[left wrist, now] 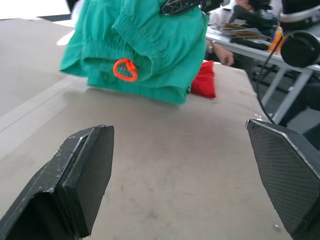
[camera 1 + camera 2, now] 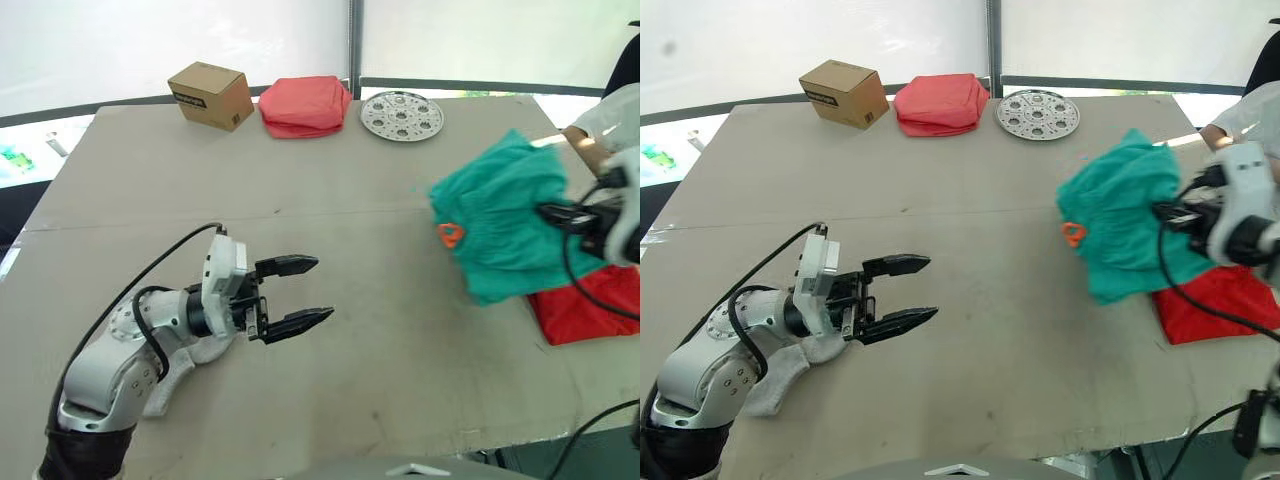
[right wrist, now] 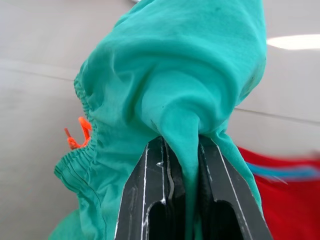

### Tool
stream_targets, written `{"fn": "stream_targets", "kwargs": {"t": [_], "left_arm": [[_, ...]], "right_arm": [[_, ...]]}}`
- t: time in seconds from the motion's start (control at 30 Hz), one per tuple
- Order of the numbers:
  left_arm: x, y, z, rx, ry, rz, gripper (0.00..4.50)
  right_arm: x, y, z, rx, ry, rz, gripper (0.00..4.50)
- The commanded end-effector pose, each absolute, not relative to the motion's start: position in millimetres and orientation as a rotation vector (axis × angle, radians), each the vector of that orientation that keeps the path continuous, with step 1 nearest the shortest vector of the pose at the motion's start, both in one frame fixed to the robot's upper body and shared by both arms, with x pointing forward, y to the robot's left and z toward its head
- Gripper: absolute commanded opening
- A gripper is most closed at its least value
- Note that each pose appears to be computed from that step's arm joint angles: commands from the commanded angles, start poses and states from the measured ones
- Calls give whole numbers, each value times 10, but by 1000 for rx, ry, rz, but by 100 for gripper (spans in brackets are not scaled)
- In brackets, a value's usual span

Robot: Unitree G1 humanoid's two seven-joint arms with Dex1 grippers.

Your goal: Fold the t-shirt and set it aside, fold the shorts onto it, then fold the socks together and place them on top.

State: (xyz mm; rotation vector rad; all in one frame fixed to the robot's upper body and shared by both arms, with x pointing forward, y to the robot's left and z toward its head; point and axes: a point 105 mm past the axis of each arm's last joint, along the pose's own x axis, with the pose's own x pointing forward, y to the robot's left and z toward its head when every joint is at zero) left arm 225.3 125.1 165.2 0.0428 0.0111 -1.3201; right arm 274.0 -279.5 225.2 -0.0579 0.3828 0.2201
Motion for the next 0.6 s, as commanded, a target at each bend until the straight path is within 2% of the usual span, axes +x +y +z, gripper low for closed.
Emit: {"fn": "stream_targets", "kwargs": {"t": [0.03,0.13,0.27,0.37,0.47,0.5,0.6], "left_arm": [[2216,1129,1760,32,-33,-1395,450],[2263,1107,1765,29,-36,-1398,450],[2236,1042,1740,25,-31,-1432,450],[2236,1030,1743,26,-33,-1434,450],[2199,1030,1726,29,-26,-1441,450],[2192,1034,1724,29,-24,-1442,450],[2150,1036,1700,26,-11,-1445,450]], "right_arm": [[2557,-3167,2396,20,376,131,5],[2540,-3357,2286,85,432,138,5],[2707,-3885,1540,33,644,2,5],[2775,-4109,1295,-51,693,-32,5],[2839,-4194,1324,-108,638,-30,115],[2846,-4196,1341,-123,626,-20,165],[2739,-4023,1692,-356,461,119,319]]}}
